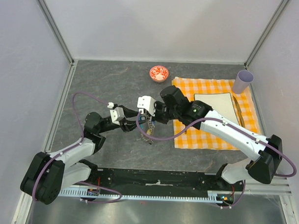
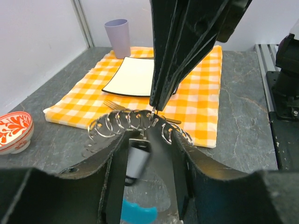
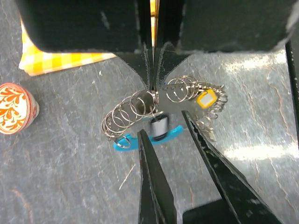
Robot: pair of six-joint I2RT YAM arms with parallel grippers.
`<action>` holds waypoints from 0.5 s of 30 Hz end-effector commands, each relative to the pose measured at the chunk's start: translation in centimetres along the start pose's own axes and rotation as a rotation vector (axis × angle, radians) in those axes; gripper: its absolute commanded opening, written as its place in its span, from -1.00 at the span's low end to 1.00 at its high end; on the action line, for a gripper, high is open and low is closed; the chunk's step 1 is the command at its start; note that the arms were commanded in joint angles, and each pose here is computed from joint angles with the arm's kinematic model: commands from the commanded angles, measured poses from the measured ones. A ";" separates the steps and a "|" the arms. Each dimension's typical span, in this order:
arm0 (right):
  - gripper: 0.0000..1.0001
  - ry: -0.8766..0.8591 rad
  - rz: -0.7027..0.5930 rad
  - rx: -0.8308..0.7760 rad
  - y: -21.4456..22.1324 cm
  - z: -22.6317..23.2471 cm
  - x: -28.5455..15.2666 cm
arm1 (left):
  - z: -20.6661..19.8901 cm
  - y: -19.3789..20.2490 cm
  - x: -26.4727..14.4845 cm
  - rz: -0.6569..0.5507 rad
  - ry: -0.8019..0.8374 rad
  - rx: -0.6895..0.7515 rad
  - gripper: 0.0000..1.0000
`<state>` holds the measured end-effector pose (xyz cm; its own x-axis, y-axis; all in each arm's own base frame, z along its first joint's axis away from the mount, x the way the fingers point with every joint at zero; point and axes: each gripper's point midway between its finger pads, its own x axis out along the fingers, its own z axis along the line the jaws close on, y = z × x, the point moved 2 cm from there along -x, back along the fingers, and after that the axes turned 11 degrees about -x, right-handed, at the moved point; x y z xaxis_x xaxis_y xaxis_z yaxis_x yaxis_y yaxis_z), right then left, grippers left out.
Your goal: Put the keys on the keyring
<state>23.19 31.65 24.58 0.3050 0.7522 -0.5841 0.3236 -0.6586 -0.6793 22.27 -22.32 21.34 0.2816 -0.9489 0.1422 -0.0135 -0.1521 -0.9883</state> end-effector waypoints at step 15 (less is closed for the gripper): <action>-1.00 -0.001 0.009 -0.114 -1.1 -0.3 0.0 | -1.5 -0.4 1.8 0.055 0.128 0.133 -0.02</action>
<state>22.91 31.03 22.83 0.2941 0.6972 -0.6538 0.3535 -0.7149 -0.6033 20.82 -23.84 21.12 0.1714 -0.9812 0.0892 0.0304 -0.0853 -0.9959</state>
